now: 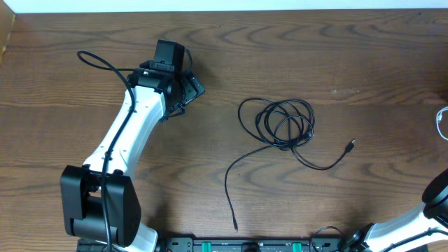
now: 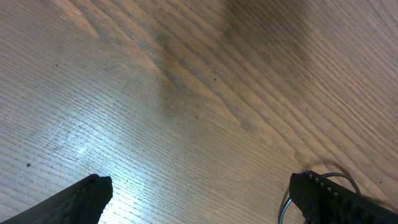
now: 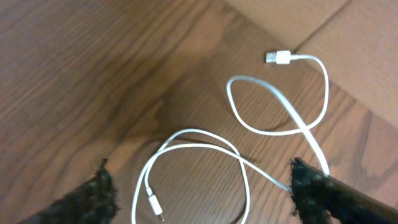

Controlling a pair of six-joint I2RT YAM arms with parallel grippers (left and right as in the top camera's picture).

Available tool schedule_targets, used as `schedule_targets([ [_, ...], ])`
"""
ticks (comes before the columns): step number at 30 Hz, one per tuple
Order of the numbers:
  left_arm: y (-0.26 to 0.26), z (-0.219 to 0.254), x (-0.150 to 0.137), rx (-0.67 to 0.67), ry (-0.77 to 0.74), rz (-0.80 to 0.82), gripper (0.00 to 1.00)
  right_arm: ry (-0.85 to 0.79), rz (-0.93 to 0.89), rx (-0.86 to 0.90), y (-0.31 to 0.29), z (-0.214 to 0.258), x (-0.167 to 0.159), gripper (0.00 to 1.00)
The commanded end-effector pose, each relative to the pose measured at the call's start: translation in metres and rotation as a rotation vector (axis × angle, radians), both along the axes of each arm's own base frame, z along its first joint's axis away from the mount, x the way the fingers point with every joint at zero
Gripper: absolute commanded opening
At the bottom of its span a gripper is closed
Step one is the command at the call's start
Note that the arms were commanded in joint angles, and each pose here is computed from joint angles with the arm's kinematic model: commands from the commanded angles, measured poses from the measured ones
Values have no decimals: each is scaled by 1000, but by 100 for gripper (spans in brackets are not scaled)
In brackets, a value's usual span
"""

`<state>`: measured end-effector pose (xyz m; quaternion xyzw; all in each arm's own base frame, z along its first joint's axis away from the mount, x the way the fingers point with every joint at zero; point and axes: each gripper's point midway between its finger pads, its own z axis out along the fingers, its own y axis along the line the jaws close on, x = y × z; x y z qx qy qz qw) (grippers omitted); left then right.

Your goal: Untangle cables

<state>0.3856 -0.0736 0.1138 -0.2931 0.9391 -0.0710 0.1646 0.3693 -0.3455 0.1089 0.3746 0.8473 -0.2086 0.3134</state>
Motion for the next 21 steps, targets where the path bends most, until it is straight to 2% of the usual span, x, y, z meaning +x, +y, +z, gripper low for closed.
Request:
schedule_targets([
  [1,3,-6,-2,14,19,4,98,-39,-18,-25,-8,16,-1,96],
  [2,3,-6,-2,14,19,4,98,-42,-23,-29,-10,16,-2,99],
  [11,3,-6,-2,14,19,4,98,-107,-173,6,-37,15,-30,99],
  [17,3,-6,-2,14,19,4,98,-140,-191,49,-54,12,-47,99],
  [21,3,-6,-2,14,19,4,98,-160,-162,125,-55,-7,-48,90],
])
